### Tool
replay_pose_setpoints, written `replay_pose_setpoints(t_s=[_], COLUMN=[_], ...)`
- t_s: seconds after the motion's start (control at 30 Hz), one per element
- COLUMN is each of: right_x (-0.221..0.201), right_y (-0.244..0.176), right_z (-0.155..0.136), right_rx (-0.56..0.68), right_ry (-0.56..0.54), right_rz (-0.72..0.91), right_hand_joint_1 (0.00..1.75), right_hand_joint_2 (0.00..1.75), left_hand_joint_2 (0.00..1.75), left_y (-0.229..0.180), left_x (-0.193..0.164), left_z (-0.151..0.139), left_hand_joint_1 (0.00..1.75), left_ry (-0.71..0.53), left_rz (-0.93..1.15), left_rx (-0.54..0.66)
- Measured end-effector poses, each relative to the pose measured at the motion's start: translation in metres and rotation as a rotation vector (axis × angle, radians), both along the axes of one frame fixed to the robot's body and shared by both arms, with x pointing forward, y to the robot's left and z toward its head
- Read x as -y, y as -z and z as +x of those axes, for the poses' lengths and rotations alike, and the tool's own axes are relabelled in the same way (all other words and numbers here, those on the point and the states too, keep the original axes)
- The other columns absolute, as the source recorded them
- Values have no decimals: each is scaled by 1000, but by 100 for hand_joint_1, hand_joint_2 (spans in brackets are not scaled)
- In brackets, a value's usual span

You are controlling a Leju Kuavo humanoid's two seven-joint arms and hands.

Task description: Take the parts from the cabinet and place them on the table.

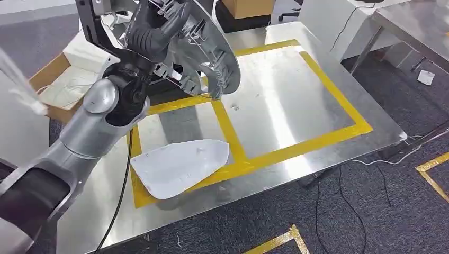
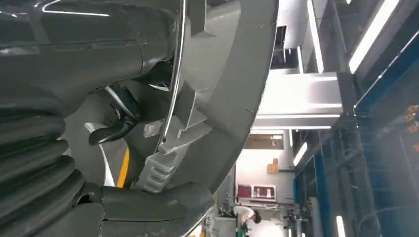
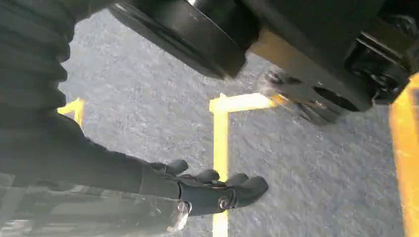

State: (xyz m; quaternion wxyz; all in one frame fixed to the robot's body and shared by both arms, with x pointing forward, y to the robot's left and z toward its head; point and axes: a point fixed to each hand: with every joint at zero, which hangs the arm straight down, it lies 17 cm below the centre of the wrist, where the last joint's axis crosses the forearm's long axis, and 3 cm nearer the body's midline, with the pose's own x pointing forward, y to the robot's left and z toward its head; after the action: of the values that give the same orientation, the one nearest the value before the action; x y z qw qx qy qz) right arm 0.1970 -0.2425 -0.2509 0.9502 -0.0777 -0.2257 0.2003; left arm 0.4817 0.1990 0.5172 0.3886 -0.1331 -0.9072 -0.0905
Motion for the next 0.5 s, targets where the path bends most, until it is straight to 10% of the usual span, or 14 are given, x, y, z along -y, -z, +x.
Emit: replay_pose_setpoints(t_s=[0.43,0.47,0.5], right_x=[2,2,1], right_y=[-1,-1,0], right_z=[3,2,1], right_rx=[3,3,0], right_ry=[-8,-12,-12], right_rz=[-6,-7,-6], right_hand_joint_1=[0,0,0], right_hand_joint_2=[175,0,0], left_hand_joint_2=[175,175,175], left_y=[7,14,23], left_x=[10,8,4], left_z=[-3,0,5], left_hand_joint_1=[175,0,0], left_ry=[29,21,12], left_rz=[-9,-9,-11], left_rx=[-3,-12,-30])
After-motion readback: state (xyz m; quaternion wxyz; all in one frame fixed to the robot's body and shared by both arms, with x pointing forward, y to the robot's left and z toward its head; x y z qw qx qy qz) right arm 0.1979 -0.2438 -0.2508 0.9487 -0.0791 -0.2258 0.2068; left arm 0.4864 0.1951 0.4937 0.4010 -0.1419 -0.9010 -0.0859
